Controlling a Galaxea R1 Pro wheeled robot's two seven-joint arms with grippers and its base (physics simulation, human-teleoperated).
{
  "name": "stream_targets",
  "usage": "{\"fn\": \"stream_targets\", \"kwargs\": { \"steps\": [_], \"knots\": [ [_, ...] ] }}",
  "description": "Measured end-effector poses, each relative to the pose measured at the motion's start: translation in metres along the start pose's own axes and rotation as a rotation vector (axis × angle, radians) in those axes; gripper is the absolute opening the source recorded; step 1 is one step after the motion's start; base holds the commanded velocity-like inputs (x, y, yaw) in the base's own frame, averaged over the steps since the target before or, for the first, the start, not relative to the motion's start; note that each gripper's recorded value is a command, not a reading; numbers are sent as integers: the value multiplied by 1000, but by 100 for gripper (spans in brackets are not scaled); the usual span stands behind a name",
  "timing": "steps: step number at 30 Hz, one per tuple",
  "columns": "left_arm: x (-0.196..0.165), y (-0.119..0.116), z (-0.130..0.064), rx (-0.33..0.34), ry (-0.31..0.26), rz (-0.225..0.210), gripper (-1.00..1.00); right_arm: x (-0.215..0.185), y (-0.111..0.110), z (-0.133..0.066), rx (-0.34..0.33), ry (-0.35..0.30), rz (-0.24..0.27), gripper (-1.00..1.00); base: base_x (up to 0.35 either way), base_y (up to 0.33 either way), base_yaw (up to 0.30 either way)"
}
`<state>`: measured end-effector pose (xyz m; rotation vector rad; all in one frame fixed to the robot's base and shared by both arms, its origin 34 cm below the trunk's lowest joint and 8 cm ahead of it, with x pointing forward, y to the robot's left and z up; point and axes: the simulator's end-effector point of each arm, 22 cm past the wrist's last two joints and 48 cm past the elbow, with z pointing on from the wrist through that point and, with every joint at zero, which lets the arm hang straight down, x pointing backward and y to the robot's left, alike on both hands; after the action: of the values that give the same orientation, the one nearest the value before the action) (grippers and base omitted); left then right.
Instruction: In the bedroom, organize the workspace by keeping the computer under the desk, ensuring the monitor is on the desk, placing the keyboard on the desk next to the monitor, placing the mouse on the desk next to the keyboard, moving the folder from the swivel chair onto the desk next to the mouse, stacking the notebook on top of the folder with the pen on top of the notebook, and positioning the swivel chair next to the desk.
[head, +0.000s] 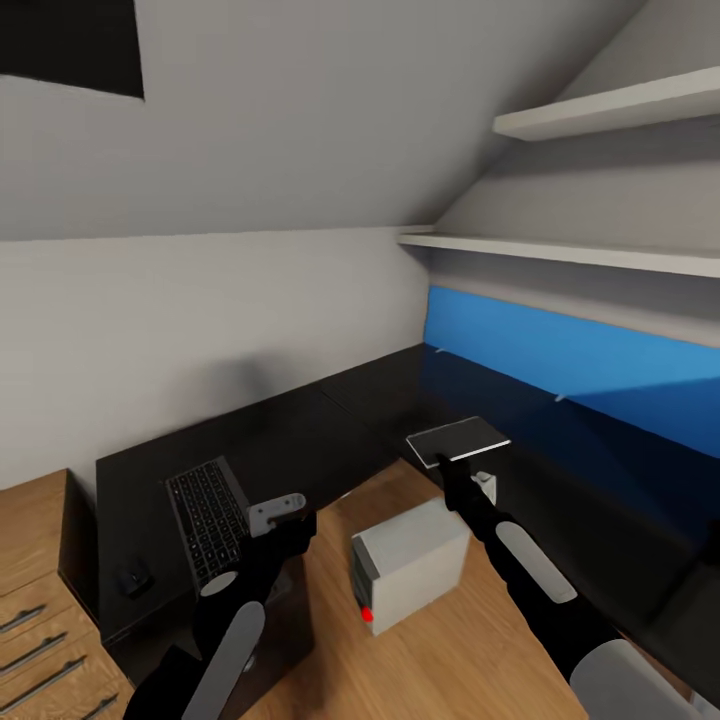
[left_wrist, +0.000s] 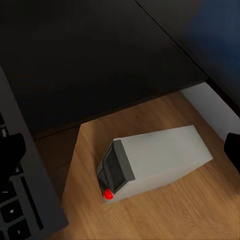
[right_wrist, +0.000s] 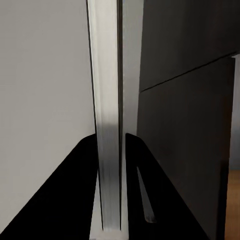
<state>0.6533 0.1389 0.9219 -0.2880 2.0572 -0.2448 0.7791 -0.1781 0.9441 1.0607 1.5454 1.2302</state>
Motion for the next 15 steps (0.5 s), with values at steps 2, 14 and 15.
{"fn": "stream_targets", "kwargs": {
  "steps": [2,14,15],
  "knots": [
    [-1,1,0,-3,-1,-1,100,1,0,0,0,0,-1,-100,0,0,175],
    [-27,59,3,-110,-42,-94,100,12,4,1,-3,11,7,-100,0,0,218],
    [-30,64,3,-120,-46,-103,100,14,4,1,-3,12,9,-100,0,0,232]
  ]
}}
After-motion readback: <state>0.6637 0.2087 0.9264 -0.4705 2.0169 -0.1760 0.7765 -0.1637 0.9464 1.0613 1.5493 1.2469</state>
